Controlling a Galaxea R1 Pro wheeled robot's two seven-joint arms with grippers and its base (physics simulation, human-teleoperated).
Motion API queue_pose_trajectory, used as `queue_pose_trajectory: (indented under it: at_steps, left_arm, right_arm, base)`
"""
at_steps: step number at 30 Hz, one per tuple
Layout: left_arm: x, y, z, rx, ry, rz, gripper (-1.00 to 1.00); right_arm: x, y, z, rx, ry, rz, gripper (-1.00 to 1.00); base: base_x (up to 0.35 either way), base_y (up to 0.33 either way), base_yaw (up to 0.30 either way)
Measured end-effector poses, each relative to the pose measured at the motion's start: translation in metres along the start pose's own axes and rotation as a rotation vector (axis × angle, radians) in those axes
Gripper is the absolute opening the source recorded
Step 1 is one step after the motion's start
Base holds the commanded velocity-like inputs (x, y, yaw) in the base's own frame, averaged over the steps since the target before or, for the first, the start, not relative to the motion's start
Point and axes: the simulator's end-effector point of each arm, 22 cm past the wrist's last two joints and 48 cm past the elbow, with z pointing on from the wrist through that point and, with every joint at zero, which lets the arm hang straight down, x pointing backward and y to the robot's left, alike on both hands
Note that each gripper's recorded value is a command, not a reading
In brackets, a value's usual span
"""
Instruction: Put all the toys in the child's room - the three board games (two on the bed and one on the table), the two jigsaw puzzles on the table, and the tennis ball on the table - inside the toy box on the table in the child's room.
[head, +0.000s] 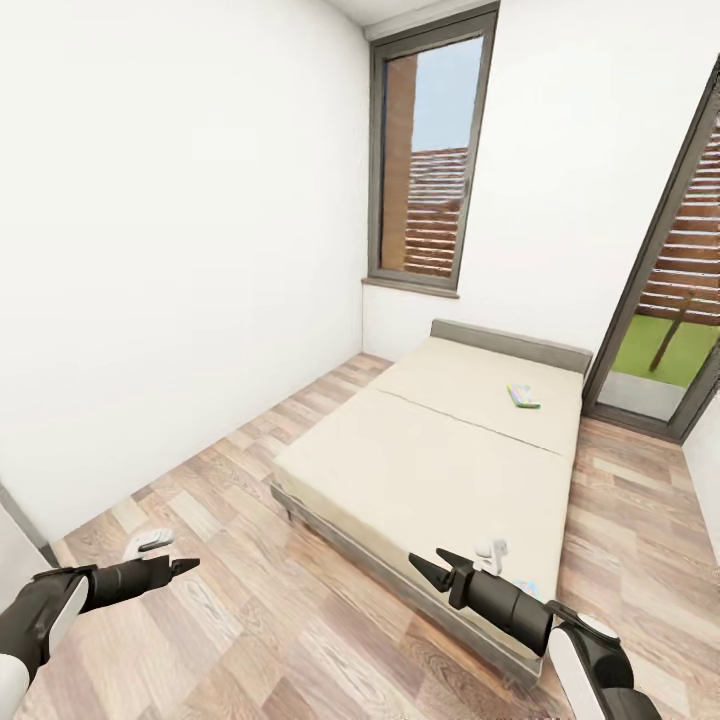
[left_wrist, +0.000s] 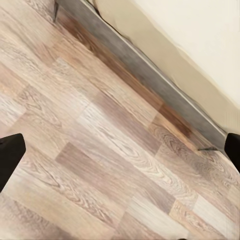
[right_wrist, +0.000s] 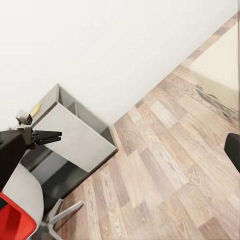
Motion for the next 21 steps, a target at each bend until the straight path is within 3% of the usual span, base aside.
queue_pose_trajectory:
  at_steps: [11,21]
  left_arm:
    - [0.006,0.003,0.005,-0.005,0.014,-0.005,1.0]
    - [0.008,0.004,0.006,-0.005,0.019,-0.007,1.0]
  right_arm:
    - [0.009,-0.007,0.002,0.008,0.016,0.02,1.0]
    - [0.012,-0.009,0.002,0.012,0.021,0.026,1.0]
  base:
    - [0.0,0.003,-0.143]
    - [0.0,0.0,-0.247]
